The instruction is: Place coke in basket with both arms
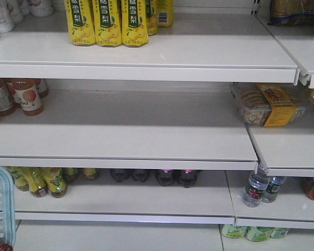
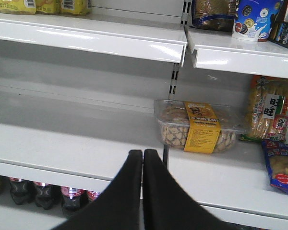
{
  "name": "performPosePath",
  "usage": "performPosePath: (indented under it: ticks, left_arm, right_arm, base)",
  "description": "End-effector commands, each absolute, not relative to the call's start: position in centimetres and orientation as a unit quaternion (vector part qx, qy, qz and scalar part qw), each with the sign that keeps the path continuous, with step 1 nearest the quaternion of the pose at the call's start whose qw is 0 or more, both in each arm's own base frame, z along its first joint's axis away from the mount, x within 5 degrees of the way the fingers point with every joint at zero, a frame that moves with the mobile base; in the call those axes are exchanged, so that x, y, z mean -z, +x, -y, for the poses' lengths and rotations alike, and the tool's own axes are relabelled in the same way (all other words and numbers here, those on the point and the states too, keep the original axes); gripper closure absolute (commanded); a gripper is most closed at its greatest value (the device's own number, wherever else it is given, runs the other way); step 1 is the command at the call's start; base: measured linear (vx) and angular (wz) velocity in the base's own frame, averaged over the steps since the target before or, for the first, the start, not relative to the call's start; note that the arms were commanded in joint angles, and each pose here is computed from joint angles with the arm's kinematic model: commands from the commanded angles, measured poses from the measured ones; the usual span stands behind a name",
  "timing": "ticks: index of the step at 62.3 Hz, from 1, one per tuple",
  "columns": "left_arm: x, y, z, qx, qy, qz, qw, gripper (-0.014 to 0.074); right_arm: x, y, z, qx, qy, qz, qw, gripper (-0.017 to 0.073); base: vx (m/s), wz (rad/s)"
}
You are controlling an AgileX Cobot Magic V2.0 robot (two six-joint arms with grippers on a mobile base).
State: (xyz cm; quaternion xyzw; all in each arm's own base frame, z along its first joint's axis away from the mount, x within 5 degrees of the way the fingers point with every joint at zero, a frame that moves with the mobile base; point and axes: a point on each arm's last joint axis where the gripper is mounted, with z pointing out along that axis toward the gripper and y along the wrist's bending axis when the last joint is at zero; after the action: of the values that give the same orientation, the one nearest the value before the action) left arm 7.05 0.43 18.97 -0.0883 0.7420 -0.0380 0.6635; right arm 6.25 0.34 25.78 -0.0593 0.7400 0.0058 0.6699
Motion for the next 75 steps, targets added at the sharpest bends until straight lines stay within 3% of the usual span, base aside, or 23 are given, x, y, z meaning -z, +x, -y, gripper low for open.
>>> performPosePath:
  ticks: [1,75]
  left_arm:
    - [-19.9,6.9,-0.3,0.029,-0.065,-0.702,0.708,0.0599]
    - [-19.2,5.6,-0.4,0.022,-0.068,-0.706,0.705,0.0599]
  right_arm:
    - [-27.2,6.3,-0.5,-0.005,-0.068,-0.710,0.701,0.0569]
    - [-27.2,6.3,-0.5,-0.005,-0.068,-0.710,0.701,0.0569]
  base:
    - [0.00,0.00]
    - [0.00,0.00]
